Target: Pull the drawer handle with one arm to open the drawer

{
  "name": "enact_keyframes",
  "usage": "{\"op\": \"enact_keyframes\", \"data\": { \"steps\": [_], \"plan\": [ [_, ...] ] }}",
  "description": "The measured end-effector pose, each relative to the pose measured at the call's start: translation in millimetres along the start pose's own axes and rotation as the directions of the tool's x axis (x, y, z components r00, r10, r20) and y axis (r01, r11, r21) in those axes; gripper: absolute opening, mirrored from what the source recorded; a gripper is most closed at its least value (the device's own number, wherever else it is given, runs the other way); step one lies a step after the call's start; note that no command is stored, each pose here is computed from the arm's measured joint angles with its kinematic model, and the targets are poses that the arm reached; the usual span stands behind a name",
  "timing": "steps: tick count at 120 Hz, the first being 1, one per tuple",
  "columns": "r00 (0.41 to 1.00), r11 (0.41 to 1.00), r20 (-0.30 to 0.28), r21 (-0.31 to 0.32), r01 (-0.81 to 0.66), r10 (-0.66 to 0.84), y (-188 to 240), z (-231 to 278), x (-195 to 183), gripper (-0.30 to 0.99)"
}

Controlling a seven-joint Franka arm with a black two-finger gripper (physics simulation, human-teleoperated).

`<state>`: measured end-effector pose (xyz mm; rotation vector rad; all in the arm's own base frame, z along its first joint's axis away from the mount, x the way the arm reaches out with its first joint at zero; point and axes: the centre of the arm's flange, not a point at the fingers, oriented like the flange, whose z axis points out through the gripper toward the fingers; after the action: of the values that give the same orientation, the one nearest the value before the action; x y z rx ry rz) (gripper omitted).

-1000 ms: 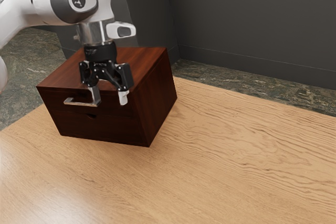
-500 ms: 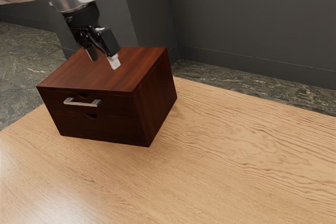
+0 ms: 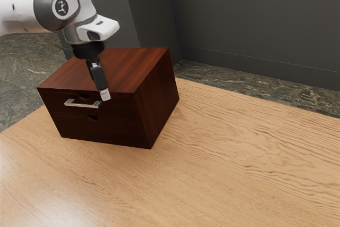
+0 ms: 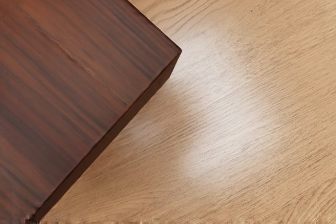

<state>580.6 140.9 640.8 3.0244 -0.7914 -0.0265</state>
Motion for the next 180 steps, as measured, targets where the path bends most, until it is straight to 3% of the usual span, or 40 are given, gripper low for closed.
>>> {"op": "enact_keyframes", "data": {
  "steps": [54, 115, 133, 146, 180],
  "plan": [
    [0.968, 0.968, 0.005, 0.001, -0.251, 0.250, -29.2, 4.2, -46.8, 0.69],
    [0.893, 0.894, -0.037, 0.018, -0.448, 0.449, -32.5, 12.6, -113.3, 0.69],
    [0.863, 0.864, -0.040, 0.033, -0.502, 0.503, -34.5, 19.9, -114.9, 0.69],
    [0.835, 0.834, -0.001, 0.050, -0.549, 0.550, -32.3, 20.1, -109.5, 0.69],
    [0.776, 0.776, 0.017, 0.034, -0.630, 0.630, -26.0, 44.9, -99.7, 0.69]
  ]
}}
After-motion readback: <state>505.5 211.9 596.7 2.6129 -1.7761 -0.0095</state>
